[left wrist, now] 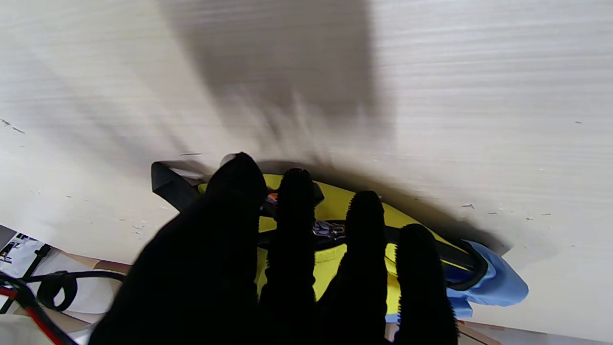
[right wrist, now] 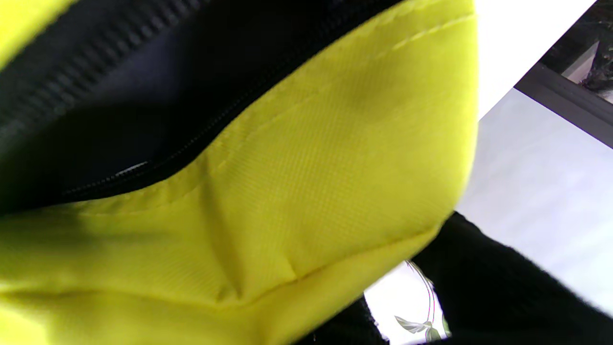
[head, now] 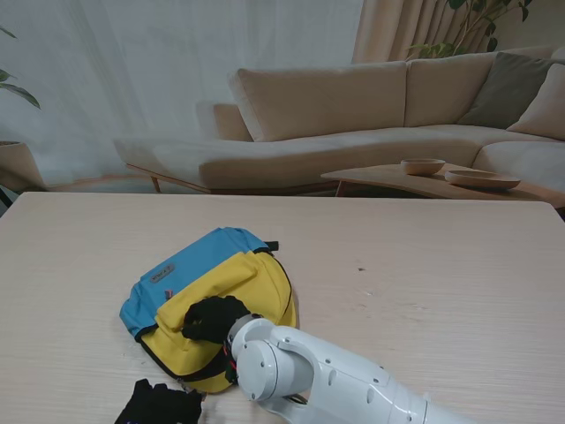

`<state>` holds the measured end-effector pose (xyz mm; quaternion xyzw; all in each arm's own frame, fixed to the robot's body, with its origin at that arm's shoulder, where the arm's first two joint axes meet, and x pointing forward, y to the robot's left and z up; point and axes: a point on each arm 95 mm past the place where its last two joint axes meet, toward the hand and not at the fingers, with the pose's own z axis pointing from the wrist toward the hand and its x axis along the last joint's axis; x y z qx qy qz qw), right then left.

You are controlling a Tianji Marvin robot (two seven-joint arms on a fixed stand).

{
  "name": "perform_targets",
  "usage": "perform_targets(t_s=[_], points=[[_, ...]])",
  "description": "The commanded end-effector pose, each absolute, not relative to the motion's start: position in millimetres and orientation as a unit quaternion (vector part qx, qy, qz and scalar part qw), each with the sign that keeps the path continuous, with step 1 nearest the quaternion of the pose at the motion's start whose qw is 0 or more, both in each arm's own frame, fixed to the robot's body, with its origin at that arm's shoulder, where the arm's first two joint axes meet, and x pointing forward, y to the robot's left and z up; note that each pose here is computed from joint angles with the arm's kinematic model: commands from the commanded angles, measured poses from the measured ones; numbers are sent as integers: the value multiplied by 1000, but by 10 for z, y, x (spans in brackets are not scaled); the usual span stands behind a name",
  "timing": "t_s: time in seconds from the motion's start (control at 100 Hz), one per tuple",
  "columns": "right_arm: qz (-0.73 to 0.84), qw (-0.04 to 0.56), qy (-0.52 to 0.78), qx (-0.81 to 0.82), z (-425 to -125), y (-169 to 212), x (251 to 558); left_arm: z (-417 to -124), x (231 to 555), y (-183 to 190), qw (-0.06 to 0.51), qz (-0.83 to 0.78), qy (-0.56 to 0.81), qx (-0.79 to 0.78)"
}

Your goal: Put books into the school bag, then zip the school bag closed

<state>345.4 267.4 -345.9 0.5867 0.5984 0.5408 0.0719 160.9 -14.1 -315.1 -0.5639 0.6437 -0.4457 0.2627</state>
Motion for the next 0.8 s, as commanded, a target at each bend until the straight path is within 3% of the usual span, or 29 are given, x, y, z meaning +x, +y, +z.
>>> perform_targets(t_s=[0.0,0.53,0.79], points=[[509,64,608,606,-3757,2543,3344,-3161,1551,-129,263,-437,642,-572],[623,7,536,570,-3149,2357,3143,-3101,1681,211,323,-455,600,-573],[660,13,529,534,-2972,2083,2924,-3013,1745,298,342,-453,599,-564]])
